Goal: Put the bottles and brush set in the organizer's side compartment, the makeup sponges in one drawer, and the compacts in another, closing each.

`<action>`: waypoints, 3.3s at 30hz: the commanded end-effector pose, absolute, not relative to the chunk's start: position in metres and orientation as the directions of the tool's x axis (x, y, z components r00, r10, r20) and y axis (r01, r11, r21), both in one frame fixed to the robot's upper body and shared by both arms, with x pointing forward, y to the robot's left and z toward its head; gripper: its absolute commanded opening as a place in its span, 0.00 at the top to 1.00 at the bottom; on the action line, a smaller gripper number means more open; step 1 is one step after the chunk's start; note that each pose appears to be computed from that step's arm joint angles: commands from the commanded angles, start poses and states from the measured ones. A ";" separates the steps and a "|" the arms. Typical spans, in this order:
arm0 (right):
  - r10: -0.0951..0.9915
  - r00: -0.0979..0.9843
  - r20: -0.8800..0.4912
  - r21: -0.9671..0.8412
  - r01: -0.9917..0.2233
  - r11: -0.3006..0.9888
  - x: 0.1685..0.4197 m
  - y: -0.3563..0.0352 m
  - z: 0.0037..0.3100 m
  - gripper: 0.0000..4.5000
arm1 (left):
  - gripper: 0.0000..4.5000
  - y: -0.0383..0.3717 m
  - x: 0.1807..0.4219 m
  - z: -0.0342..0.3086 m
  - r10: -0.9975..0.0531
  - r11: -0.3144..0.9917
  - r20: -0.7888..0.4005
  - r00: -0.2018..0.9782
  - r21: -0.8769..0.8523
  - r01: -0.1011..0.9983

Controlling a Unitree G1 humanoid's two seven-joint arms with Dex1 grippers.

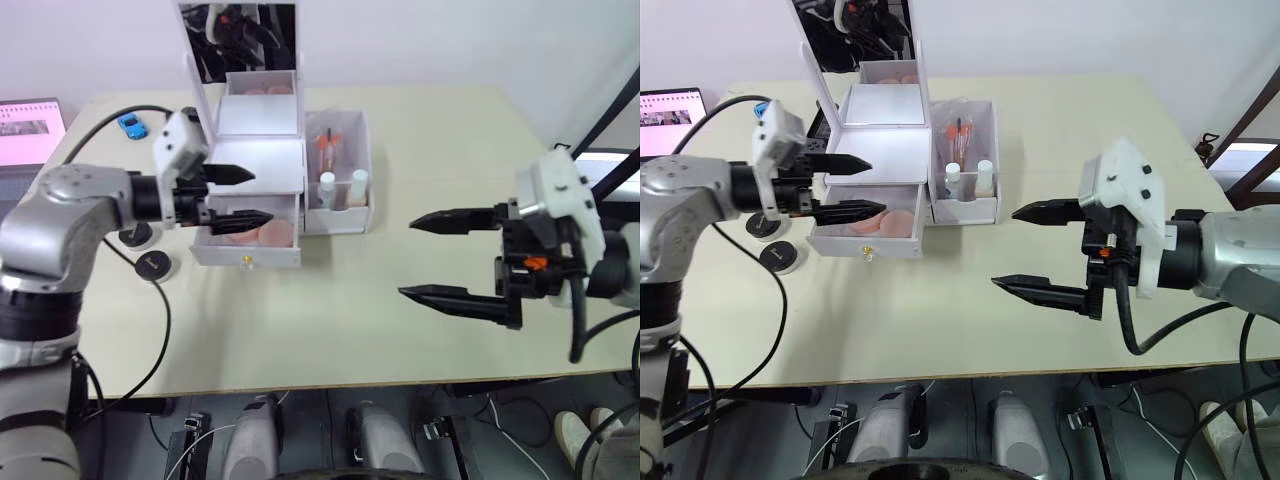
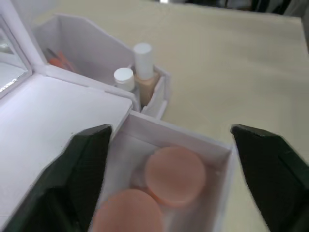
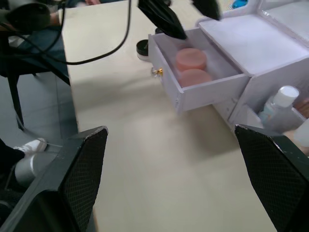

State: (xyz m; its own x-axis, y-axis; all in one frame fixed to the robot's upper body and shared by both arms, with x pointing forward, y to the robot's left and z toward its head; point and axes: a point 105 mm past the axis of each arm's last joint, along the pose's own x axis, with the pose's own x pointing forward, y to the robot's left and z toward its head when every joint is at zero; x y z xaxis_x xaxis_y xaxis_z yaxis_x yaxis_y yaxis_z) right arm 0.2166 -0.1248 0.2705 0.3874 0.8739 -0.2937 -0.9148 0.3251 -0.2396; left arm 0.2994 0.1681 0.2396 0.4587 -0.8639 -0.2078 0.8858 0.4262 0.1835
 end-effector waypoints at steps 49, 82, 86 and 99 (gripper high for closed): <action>0.836 0.464 -0.293 -0.183 -0.885 0.428 0.260 -0.125 0.291 0.00 | 1.00 0.154 0.339 0.177 -0.647 0.762 0.118 0.753 0.126 0.635; 0.806 0.538 -0.248 -0.226 -0.841 0.492 0.257 -0.158 0.286 0.00 | 0.94 0.185 0.343 0.183 -0.668 0.739 0.041 0.743 0.160 0.655; 0.717 0.673 -0.178 -0.188 -0.739 0.647 0.264 -0.204 0.279 0.00 | 0.58 0.227 0.335 0.186 -0.620 0.768 -0.006 0.784 0.198 0.609; 0.465 0.874 -0.137 -0.247 -0.485 0.839 0.247 -0.307 0.223 0.00 | 0.01 0.377 0.305 0.179 -0.303 0.910 -0.077 0.950 0.273 0.312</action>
